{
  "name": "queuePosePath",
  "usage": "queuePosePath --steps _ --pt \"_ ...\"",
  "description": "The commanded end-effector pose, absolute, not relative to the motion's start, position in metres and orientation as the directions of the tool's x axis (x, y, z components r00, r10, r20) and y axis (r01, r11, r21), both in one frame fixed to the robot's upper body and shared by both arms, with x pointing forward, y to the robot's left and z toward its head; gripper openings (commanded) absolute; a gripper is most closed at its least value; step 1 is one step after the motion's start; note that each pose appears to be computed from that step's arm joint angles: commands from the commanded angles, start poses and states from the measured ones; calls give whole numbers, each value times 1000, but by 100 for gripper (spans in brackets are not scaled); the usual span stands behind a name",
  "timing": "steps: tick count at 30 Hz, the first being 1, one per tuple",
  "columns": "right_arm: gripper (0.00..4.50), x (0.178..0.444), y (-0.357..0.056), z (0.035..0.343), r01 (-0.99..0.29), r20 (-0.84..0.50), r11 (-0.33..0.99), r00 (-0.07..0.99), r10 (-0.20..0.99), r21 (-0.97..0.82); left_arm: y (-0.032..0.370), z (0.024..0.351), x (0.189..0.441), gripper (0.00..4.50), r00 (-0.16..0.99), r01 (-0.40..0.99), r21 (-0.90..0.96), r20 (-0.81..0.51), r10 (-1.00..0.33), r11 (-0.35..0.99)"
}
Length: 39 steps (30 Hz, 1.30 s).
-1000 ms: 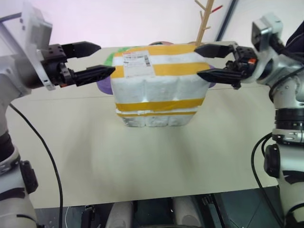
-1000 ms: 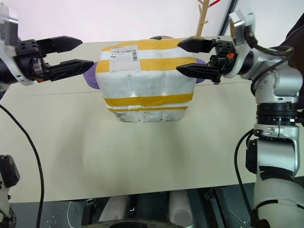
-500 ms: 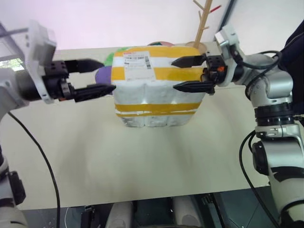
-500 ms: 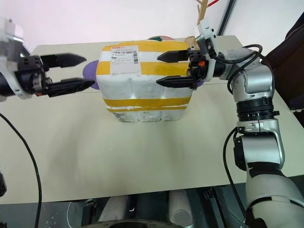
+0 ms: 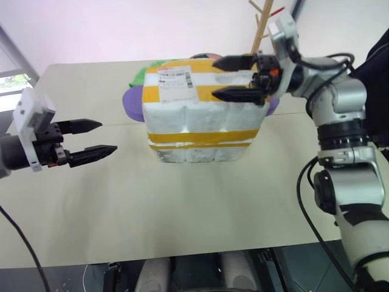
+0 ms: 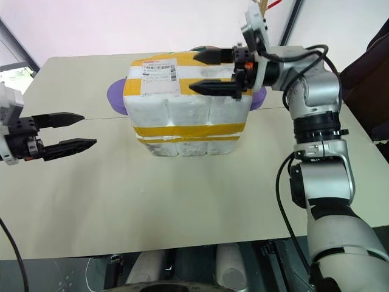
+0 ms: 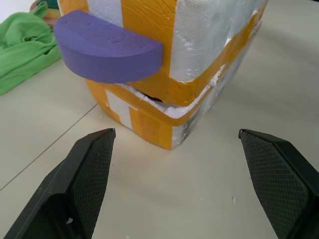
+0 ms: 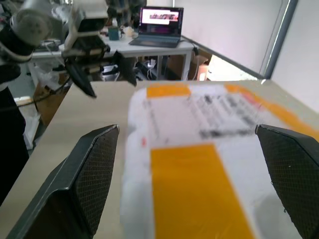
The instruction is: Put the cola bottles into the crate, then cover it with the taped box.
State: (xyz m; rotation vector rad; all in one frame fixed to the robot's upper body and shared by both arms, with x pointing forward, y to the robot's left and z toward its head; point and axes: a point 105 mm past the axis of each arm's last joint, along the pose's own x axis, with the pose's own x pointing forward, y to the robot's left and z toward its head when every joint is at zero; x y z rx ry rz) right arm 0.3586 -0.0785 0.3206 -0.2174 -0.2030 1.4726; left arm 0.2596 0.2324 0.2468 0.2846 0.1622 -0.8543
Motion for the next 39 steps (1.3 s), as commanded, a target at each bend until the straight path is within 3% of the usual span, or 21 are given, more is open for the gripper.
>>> queuePosePath --steps 1,7,13,18,22,26,29,39 --pt "450 361 -52 326 -934 -48 62 85 995 -351 227 248 259 415 647 762 229 -248 -721 606" --pt "450 365 -14 336 -920 -109 43 93 990 -390 227 243 260 415 646 763 227 -261 -717 605" --pt "450 380 -11 301 -913 -282 30 157 946 -407 226 245 259 415 653 757 229 -250 -715 612" --pt "450 382 -13 301 -914 -270 36 157 950 -403 226 243 257 415 655 756 224 -249 -714 615" --pt "450 378 -17 318 -917 -198 56 144 970 -395 223 244 256 415 651 759 216 -232 -723 614" --pt "450 364 -50 358 -934 5 86 89 996 -346 222 246 256 415 652 757 224 -214 -727 613" --pt "450 350 -97 365 -940 69 94 76 995 -327 223 247 254 415 655 755 235 -203 -728 613" --pt "450 321 -220 308 -931 -98 256 289 952 -261 249 252 243 415 696 718 195 -185 -694 668"
